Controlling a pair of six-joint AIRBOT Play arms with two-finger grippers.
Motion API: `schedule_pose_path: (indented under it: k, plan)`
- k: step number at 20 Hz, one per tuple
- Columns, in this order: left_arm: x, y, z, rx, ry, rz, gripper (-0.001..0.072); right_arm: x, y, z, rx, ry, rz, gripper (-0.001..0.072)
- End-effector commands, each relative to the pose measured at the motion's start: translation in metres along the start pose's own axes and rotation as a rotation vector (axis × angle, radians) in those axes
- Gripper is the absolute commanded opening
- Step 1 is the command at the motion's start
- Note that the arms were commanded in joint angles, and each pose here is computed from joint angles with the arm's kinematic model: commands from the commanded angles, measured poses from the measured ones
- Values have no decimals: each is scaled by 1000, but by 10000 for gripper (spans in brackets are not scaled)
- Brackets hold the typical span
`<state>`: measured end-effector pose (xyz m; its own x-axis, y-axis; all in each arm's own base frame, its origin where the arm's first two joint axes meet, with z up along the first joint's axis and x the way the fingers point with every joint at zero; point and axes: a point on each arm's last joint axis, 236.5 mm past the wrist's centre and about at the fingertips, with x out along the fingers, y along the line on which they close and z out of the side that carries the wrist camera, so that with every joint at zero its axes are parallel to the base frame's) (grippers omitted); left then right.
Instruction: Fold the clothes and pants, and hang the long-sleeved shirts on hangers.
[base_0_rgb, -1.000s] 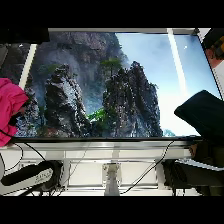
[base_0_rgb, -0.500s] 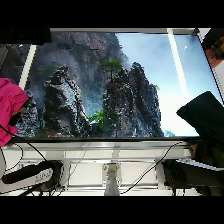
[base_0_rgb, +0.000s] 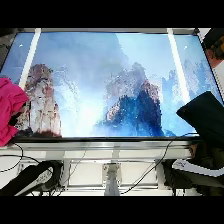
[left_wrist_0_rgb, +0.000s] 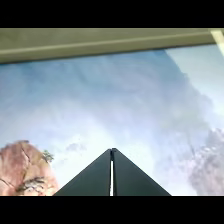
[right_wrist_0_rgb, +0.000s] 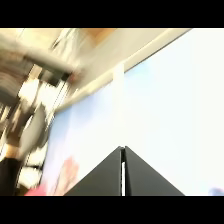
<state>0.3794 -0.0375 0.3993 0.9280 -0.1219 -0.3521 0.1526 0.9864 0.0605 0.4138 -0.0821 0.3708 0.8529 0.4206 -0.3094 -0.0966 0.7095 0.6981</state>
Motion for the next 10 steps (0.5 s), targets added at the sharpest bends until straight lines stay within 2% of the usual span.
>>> schedule_pose_path:
  k: [1,10]
  plan:
    - [-50,4,18,11,-94,33,12,48,55,-40,-96,122,84,41]
    - [-89,4,29,18,-165,45,13,80,95,-82,-164,225,142,43]
